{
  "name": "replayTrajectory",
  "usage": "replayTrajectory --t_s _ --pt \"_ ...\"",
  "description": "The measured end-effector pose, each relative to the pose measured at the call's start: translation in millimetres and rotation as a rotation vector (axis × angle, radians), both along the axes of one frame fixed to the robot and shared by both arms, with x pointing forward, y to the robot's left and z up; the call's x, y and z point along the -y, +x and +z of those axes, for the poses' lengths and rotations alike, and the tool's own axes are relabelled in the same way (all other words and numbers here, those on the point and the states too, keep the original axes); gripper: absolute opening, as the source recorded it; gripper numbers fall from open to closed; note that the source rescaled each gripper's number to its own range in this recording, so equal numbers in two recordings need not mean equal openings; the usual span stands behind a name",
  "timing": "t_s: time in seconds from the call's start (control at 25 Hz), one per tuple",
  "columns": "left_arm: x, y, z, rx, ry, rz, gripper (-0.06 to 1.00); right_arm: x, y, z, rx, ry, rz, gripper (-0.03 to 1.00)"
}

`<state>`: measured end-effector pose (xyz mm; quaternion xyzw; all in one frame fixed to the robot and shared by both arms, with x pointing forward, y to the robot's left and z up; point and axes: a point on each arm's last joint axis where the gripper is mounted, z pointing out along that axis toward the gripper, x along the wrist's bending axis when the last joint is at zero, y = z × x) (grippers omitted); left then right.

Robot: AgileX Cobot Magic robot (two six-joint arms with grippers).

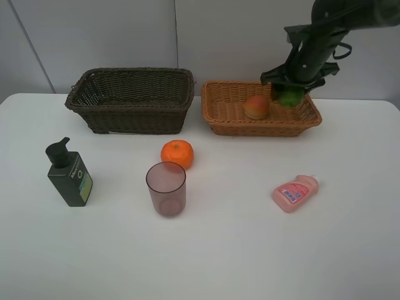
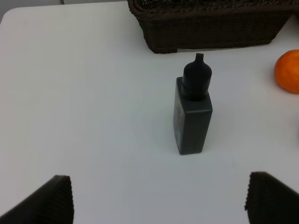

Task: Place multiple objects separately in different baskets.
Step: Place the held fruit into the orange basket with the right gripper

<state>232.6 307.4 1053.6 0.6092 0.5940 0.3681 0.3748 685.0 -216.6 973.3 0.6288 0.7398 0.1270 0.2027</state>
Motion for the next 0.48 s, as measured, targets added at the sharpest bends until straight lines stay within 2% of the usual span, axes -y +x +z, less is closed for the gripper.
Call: replayTrajectory --t_s 0.48 --pt "0 0 0 0.0 0.0 0.0 0.96 4 13 -34 0.005 0.008 0.004 0.23"
